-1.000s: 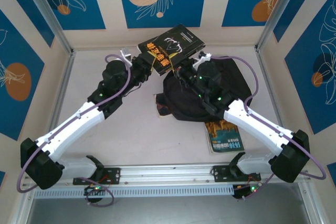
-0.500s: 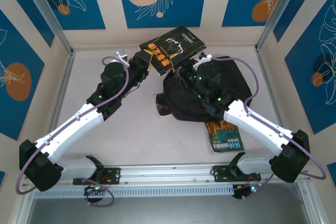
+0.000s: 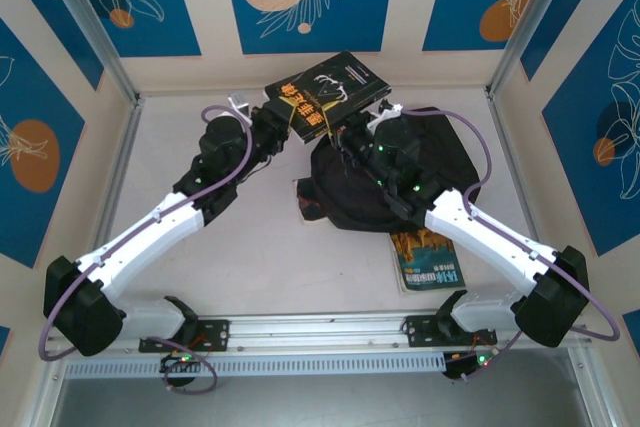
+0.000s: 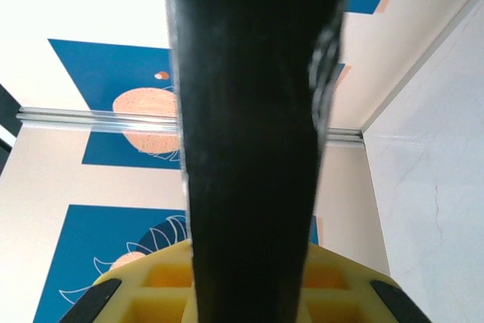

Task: Pack the student bag
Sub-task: Pass the book.

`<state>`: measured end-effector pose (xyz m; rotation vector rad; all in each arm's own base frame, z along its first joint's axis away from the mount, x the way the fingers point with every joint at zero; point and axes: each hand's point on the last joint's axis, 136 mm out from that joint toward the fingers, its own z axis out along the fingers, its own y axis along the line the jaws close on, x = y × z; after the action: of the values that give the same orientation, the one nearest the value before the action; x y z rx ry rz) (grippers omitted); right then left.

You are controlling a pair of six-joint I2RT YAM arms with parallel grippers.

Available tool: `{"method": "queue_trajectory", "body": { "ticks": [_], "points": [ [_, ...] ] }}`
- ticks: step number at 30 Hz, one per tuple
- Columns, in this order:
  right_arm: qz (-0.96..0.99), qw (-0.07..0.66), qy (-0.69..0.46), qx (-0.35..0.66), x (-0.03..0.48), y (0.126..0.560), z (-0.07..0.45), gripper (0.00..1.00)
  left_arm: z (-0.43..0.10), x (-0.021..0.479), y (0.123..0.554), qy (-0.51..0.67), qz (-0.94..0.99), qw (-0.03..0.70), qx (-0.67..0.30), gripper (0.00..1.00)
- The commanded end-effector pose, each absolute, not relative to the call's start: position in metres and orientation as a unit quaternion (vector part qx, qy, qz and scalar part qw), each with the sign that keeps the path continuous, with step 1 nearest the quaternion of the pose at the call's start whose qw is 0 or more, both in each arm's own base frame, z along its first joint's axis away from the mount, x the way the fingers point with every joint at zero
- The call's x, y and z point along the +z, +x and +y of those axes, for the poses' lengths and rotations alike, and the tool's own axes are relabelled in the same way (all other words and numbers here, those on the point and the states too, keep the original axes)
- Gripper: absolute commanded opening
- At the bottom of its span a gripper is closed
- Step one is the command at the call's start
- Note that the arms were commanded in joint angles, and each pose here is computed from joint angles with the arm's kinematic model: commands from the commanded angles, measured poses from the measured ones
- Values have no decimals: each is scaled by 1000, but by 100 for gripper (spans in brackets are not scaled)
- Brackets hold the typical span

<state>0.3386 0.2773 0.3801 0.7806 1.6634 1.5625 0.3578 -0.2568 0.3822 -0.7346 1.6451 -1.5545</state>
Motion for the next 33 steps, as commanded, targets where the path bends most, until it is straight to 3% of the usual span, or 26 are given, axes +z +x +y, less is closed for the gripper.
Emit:
{"method": "queue_trajectory", "body": {
  "ticks": [1,2,6,9,15,20,24,27,31,33],
  "points": [
    [638,358,281,621,393,333,278,0,-254,407,355,-264,617,389,-631,5],
    [648,356,279,612,389,332,276,1,-250,408,354,-263,619,393,-627,0],
    [717,347,277,537,360,326,256,27,-221,412,346,-259,639,431,-582,0],
    [774,340,262,465,336,318,238,37,-192,408,338,-272,649,452,-548,0],
    [851,323,206,360,295,308,205,40,-148,397,316,-267,682,481,-482,0],
    [914,251,115,298,263,311,208,22,-128,376,293,-240,734,481,-416,0],
    [941,258,11,220,253,325,208,20,-122,364,283,-237,745,474,-405,0],
    [960,248,0,129,237,342,188,30,-123,361,281,-225,755,471,-396,0],
    [969,246,-25,-9,212,373,156,52,-126,365,283,-211,760,470,-397,0],
    [966,252,-20,-60,203,388,140,57,-128,365,284,-204,764,467,-395,0]
  ]
}}
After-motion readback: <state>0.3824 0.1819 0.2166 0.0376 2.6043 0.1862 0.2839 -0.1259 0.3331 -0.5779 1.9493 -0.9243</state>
